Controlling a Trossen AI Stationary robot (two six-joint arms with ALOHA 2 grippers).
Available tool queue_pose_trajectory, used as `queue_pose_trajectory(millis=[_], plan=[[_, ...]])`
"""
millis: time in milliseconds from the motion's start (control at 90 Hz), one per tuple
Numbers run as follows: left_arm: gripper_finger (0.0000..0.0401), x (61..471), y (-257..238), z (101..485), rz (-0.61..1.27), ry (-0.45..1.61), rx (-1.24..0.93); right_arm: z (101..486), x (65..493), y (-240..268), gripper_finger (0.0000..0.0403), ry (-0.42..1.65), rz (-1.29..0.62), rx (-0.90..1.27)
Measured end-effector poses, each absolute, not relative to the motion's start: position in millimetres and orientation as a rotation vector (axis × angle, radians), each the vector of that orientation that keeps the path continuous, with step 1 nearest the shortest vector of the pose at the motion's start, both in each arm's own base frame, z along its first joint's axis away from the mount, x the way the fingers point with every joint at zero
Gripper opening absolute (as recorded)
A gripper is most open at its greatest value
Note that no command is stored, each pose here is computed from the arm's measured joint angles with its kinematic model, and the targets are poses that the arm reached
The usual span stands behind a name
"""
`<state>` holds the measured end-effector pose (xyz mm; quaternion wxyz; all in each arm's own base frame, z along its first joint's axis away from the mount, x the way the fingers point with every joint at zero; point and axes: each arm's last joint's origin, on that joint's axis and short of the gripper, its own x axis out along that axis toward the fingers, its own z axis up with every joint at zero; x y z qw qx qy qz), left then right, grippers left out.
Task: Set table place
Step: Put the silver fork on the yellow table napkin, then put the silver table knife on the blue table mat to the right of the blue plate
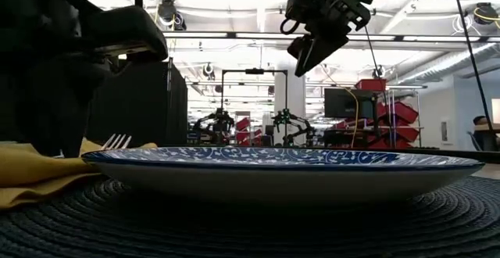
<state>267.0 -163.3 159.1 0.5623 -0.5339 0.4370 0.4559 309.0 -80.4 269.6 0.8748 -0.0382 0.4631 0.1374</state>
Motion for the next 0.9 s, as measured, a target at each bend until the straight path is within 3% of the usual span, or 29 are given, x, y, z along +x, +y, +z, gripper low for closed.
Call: queue_pose_trajectory(millis=[156, 478, 711, 900], plan=[[0.0061, 268.4, -156.3, 164.5, 1.057, 1.049, -1.247, 269.6, 309.0, -80.4, 0.0141, 0.967, 0.288, -0.082], [0.0061, 263.4, -126.4, 225.6, 0.774, 1.042, -1.100, 270.0, 309.4, -81.1, 0.0141, 0.962, 0.282, -0.084], [0.0061, 231.0, -148.1, 226.6, 0.549, 1.392, -0.807, 269.3, 307.9, -80.2, 0.0141, 0.986, 0.260, -0.030], [0.0061, 191.6, -183.4, 217.2, 0.470, 1.475, -0.613, 268.5, 306.5, -79.7, 0.0141, 1.010, 0.235, 0.029]])
